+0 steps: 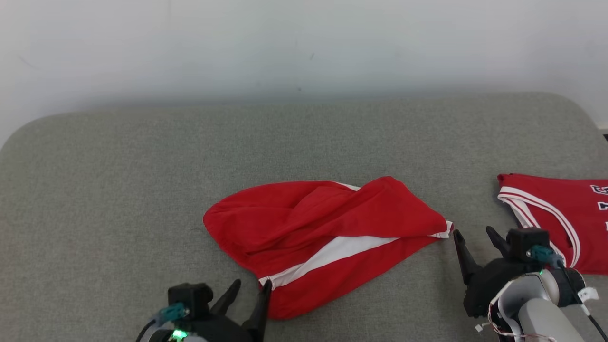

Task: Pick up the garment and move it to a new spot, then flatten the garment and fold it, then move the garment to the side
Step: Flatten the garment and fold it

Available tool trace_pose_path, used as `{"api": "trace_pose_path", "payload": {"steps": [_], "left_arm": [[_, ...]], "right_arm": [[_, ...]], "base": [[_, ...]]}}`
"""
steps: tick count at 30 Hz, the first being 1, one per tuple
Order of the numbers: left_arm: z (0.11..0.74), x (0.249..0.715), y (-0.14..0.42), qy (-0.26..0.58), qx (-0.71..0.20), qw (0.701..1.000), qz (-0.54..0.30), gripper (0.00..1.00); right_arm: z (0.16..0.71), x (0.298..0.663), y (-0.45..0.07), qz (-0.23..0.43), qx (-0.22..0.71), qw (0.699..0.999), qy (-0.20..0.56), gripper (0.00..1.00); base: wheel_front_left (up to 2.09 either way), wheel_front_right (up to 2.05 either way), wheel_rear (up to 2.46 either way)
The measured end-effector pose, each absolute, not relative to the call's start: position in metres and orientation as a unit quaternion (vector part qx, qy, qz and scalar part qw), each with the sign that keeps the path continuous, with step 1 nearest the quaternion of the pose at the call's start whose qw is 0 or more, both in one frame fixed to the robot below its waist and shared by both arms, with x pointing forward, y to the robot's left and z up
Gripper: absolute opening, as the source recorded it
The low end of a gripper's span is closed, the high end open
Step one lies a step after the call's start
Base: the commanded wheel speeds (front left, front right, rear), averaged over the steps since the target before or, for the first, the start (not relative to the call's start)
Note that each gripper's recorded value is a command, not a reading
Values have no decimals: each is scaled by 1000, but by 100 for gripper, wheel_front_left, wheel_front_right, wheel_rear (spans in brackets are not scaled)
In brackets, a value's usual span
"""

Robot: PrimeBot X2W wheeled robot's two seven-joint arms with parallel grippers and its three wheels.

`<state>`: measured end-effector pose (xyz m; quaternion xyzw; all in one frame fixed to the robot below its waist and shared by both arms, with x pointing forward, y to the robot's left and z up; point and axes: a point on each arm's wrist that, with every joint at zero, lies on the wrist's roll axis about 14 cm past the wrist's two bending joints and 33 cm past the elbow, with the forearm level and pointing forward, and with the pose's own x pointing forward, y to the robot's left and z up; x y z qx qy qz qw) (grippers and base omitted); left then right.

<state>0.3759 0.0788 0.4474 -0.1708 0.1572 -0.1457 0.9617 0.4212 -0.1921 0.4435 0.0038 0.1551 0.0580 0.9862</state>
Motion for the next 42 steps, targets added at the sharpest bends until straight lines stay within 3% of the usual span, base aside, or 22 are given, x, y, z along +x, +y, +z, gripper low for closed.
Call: {"api": "trace_pose_path", "payload": {"steps": [16,42], "left_arm": [[427,380,64,232,-190,943,-144,100],[430,382,46,245,-196,935,-164,100]], "right_arm": [[396,438,-164,108,-43,966,231,100],[404,448,-162,123,-70,971,194,100]], "base": [[0,0,0],[0,0,0]]}}
